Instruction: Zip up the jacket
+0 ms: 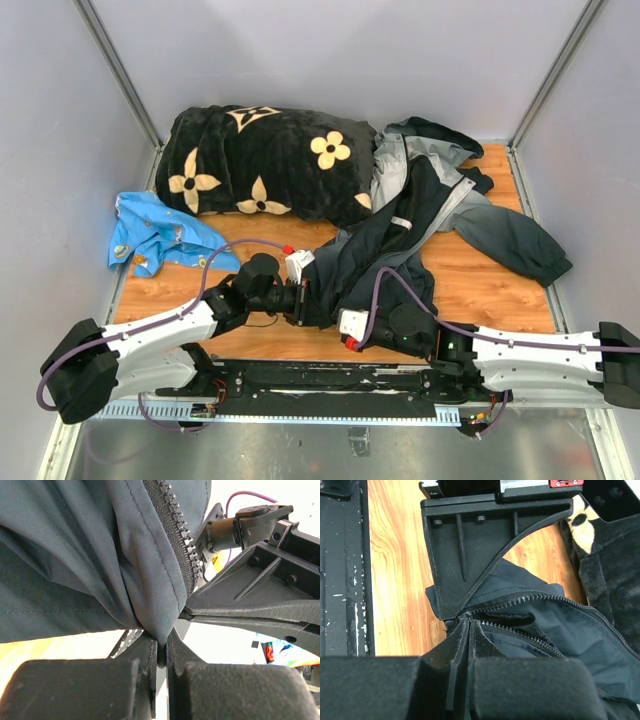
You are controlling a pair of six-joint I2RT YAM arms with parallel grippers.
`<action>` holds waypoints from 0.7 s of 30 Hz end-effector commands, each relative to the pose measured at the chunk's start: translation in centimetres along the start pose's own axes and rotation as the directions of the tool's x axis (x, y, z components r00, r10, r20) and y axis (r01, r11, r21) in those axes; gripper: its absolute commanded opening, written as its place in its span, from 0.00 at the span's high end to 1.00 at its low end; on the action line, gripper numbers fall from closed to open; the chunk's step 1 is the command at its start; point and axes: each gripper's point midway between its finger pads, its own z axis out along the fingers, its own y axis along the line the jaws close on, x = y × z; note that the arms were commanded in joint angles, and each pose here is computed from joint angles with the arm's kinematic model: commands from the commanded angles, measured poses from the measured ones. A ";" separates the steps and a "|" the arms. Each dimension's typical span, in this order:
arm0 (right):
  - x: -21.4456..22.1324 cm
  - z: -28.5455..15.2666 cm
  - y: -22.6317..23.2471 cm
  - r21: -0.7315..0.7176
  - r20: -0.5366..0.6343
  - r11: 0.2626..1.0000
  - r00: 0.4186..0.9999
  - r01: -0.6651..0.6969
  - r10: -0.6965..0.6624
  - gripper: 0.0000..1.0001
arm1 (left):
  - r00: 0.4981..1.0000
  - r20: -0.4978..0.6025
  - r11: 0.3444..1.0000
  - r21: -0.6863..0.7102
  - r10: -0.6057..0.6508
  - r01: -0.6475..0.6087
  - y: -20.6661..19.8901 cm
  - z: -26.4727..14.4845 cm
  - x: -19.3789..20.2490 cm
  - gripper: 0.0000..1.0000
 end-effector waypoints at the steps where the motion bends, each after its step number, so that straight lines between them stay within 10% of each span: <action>1: -0.7 0.9 -0.7 0.004 -0.014 1.000 1.000 -0.026 0.026 0.99 | 0.999 -0.024 0.999 0.026 0.028 -0.027 -0.9 -0.4 0.1 1.00; 11: 0.0 0.9 -6.4 0.282 -0.113 0.959 0.993 0.009 0.024 0.99 | 0.995 -0.092 1.000 -0.007 0.025 -0.026 -0.3 -1.0 2.2 1.00; 21: -0.8 3.0 -2.4 0.038 -0.079 0.999 0.996 -0.032 0.035 0.99 | 0.999 0.046 0.974 -0.228 -0.005 0.016 2.3 -2.2 -0.3 0.92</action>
